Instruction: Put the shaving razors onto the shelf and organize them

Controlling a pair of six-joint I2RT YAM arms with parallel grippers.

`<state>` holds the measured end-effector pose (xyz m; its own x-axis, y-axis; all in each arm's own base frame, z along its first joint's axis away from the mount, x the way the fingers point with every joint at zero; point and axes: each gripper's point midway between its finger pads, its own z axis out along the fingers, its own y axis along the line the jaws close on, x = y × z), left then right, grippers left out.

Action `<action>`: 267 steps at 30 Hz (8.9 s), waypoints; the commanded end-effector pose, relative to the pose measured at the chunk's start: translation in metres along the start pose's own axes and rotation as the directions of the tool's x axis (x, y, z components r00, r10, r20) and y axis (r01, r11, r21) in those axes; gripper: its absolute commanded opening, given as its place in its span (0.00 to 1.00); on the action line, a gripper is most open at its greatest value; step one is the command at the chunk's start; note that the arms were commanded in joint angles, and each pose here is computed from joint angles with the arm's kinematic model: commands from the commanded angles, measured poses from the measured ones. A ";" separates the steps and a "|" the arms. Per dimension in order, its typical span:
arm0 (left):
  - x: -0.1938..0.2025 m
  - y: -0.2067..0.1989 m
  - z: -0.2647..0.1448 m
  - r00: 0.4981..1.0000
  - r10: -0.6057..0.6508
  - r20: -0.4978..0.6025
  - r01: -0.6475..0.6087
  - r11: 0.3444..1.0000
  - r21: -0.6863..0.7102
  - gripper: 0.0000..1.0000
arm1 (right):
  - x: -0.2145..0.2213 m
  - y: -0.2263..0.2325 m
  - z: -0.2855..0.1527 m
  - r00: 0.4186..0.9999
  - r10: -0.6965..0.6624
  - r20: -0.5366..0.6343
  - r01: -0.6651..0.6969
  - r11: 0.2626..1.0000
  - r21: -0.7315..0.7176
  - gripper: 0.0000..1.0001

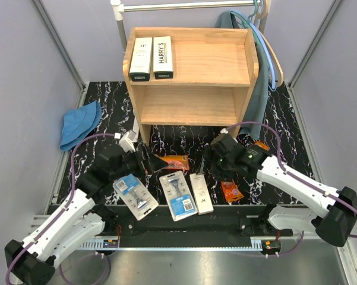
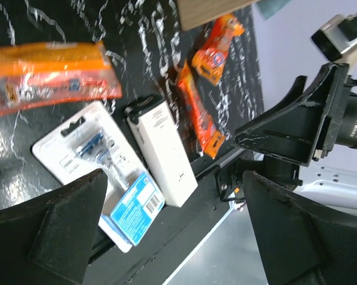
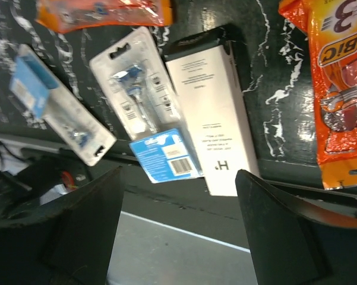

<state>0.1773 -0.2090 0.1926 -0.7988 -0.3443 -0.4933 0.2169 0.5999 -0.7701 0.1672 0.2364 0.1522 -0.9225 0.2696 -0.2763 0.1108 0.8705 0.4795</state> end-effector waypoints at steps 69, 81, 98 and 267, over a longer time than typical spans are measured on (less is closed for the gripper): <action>0.016 -0.017 0.026 0.994 -0.046 -0.102 0.055 0.995 0.084 0.99 | 0.036 0.061 0.006 0.915 -0.396 -0.079 0.391 0.917 -0.073 0.46; 0.020 -0.028 0.038 0.992 -0.064 -0.107 0.078 0.988 0.131 0.97 | 0.058 0.087 0.008 0.889 -0.451 -0.084 0.438 0.889 -0.132 0.47; 0.030 -0.029 0.045 0.990 -0.056 -0.126 0.072 0.989 0.130 0.31 | 0.067 0.099 0.003 0.882 -0.463 -0.082 0.447 0.880 -0.161 0.48; -0.073 0.078 -0.073 0.934 0.146 0.327 0.075 0.814 -0.576 0.99 | -0.261 0.225 -0.218 0.659 0.421 0.623 0.158 0.733 -0.662 0.06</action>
<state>0.2068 -0.0805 0.1884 -0.5553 -0.4673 -0.6879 -0.2420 0.8822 -0.4040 0.3540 0.2751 0.4901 -0.3320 0.7513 -0.5704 -0.2896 0.4944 0.8196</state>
